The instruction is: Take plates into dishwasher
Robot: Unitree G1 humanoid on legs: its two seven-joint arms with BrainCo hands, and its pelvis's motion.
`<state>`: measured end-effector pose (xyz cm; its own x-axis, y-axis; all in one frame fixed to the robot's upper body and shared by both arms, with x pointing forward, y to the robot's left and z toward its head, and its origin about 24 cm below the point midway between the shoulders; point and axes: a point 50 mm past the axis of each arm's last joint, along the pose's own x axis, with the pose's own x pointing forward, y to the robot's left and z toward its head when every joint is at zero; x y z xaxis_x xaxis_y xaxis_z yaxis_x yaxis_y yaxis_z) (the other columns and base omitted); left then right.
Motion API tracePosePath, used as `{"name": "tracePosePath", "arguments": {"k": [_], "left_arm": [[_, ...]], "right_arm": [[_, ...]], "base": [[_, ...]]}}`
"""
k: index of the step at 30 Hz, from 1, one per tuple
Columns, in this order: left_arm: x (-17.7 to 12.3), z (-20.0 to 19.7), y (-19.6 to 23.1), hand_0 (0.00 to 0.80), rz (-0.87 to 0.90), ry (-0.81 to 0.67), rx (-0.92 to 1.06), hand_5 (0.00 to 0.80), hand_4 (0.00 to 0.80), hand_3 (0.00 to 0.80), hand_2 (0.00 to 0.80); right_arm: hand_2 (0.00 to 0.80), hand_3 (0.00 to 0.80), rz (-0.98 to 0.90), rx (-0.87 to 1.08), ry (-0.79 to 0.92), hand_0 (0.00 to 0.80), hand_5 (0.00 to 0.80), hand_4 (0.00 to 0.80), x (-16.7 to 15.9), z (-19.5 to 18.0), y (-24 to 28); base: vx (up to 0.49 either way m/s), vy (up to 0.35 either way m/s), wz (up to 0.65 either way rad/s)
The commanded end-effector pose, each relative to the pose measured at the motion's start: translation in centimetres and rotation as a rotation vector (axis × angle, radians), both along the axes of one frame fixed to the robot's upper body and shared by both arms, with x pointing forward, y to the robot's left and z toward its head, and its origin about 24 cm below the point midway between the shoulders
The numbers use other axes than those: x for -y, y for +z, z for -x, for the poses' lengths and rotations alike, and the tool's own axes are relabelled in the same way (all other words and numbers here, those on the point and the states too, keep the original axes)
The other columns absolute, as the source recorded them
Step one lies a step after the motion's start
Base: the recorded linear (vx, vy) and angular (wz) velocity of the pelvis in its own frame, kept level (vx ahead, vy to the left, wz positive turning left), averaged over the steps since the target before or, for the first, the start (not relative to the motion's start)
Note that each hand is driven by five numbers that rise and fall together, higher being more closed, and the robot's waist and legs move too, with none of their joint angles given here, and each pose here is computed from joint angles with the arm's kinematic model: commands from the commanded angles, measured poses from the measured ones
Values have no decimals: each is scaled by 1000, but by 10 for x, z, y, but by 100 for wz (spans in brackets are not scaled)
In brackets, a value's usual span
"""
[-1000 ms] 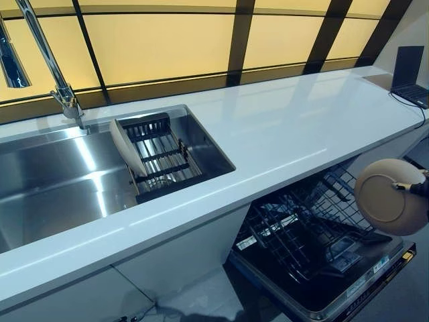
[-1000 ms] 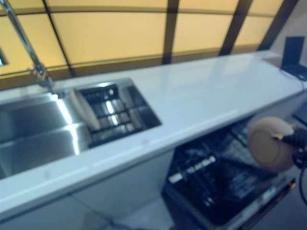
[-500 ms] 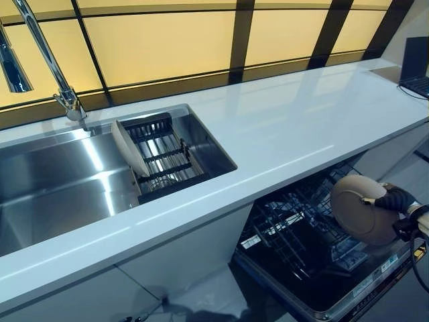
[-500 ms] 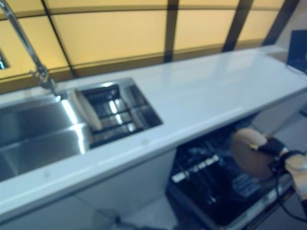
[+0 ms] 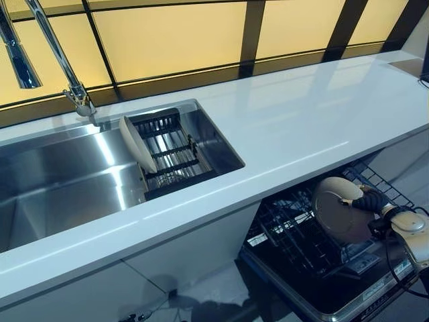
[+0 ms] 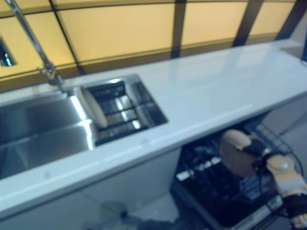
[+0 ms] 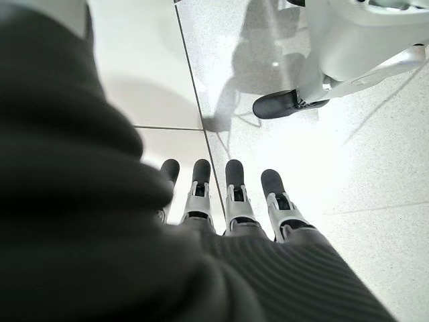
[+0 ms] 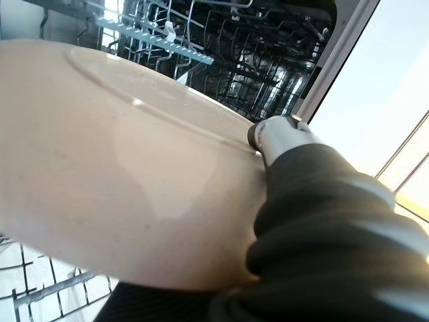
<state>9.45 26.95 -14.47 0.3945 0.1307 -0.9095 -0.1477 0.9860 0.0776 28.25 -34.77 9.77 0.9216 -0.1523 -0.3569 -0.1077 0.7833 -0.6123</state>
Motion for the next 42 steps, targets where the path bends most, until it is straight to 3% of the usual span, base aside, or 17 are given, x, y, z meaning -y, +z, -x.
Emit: {"name": "tracePosePath", "arguments": {"k": [1, 25, 42], "left_arm": [[4, -17, 3, 0, 5, -36, 32, 0, 0, 0, 0], [13, -31, 5, 0, 34, -59, 73, 0, 0, 0, 0], [15, -36, 7, 0, 39, -72, 85, 0, 0, 0, 0]], "right_arm": [[800, 800, 65, 141, 32, 800, 800, 800, -11, -26, 31], [800, 800, 106, -94, -13, 800, 800, 800, -18, -21, -34], [800, 800, 118, -171, -54, 800, 800, 800, -11, -20, -47]], "base": [[0, 1, 6], [0, 0, 1], [-6, 1, 3]]}}
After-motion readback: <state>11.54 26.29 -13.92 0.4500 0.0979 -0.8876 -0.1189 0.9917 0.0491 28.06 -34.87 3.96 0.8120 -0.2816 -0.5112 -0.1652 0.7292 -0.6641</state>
